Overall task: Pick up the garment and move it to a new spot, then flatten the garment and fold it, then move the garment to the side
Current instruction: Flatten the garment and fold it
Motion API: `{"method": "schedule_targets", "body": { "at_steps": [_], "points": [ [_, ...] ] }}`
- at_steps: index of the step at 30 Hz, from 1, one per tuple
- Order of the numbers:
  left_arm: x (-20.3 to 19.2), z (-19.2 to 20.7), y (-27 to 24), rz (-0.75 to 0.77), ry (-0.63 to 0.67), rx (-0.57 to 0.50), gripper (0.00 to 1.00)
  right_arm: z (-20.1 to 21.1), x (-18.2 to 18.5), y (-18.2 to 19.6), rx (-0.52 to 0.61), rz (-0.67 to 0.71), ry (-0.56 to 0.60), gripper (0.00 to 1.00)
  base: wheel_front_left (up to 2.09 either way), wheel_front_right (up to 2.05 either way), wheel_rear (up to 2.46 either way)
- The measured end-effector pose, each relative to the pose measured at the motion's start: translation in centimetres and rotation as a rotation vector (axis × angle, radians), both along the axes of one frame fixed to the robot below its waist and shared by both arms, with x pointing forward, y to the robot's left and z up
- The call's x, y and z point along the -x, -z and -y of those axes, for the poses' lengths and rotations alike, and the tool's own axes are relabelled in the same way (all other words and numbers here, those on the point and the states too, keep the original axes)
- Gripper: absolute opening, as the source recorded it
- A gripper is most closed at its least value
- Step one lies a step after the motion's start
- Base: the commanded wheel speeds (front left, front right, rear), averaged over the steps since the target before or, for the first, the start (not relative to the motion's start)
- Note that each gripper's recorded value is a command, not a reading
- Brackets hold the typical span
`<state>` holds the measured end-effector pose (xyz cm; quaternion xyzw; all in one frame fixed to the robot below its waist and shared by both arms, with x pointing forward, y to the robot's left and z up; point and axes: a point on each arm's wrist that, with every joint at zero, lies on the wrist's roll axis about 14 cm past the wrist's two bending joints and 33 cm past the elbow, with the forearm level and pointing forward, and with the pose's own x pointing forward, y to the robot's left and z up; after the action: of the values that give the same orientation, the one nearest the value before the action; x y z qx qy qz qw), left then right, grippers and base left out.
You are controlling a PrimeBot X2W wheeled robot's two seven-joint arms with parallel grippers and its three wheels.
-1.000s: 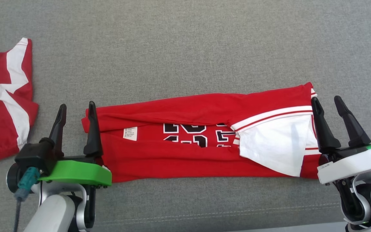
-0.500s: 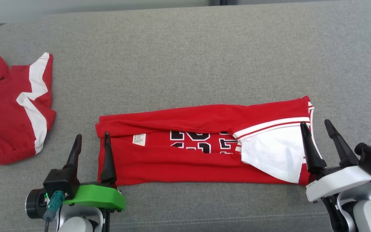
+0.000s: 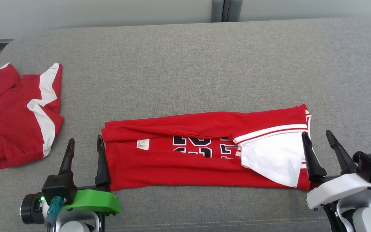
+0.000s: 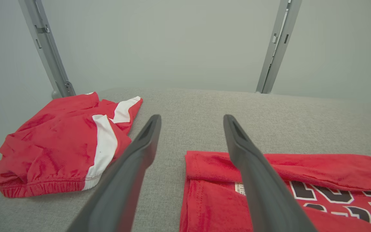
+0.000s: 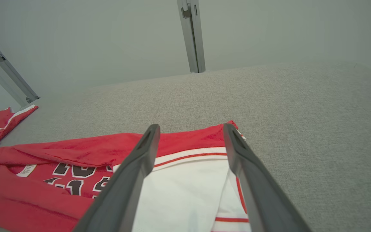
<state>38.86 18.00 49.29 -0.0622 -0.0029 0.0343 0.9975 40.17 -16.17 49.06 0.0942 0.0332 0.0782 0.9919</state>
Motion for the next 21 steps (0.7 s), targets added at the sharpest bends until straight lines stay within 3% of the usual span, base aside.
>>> {"method": "schedule_targets", "body": {
  "at_steps": [8,21],
  "points": [
    [0.9,-0.1,1.5,-0.041,0.003,-0.025,1.0,0.5,-0.3,2.0,0.029,-0.069,0.0,1.0,0.0,0.0,0.0],
    [0.2,0.2,2.7,-0.07,0.006,-0.01,1.0,1.7,-1.8,9.2,0.066,-0.274,0.003,1.0,0.0,0.0,0.0]
  ]
}}
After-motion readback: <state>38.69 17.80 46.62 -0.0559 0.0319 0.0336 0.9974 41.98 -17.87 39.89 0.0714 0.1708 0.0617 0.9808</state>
